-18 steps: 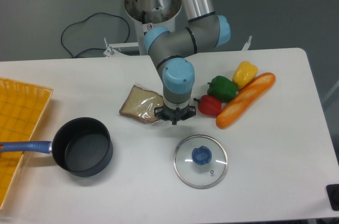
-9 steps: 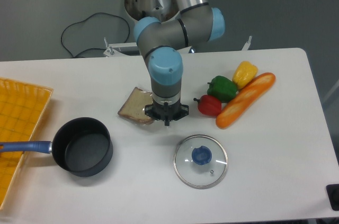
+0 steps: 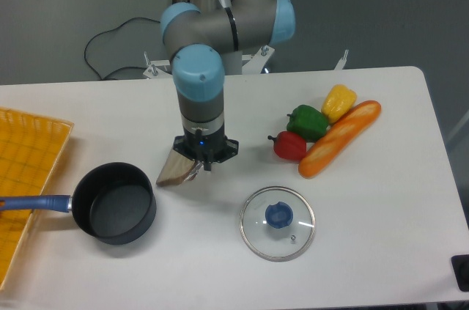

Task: Pick up the toast
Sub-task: 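Lift the bagged toast up off the table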

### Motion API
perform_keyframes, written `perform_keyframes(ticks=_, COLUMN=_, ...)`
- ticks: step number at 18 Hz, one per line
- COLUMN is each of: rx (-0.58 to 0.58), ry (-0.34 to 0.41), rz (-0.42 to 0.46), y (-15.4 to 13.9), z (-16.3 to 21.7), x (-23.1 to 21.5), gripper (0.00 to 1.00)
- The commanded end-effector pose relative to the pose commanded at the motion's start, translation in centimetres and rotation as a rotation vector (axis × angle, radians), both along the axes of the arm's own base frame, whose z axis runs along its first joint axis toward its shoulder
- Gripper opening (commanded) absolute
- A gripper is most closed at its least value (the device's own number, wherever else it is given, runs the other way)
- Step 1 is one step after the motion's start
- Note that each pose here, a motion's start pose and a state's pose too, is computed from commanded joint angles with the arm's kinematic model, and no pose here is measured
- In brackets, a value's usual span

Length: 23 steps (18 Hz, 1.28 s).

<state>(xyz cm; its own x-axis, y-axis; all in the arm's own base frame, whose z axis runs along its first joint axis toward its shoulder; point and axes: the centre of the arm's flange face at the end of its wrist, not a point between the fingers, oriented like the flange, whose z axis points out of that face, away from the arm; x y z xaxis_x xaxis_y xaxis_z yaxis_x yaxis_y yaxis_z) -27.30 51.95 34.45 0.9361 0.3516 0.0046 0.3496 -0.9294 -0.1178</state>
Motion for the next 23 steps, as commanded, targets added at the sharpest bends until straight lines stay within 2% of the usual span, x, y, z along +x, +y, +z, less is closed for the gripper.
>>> perform_keyframes(ticks=9, rx=0.01, ry=0.017, rz=-0.007, y=-0.4, z=3.3, x=-0.2, gripper=0.0)
perform_keyframes(ticks=14, rx=-0.024, ry=-0.001, rz=-0.079, y=-0.3, z=6.6, x=-1.0, gripper=0.0)
perform_keyframes(ticks=18, rx=-0.091, ry=0.007, rz=-0.164, y=-1.1, z=6.8, x=-1.4, gripper=0.0)
perform_keyframes(ticks=23, rx=-0.091, ry=0.012, rz=-0.164, y=-1.1, z=7.5, x=-2.0, gripper=0.0)
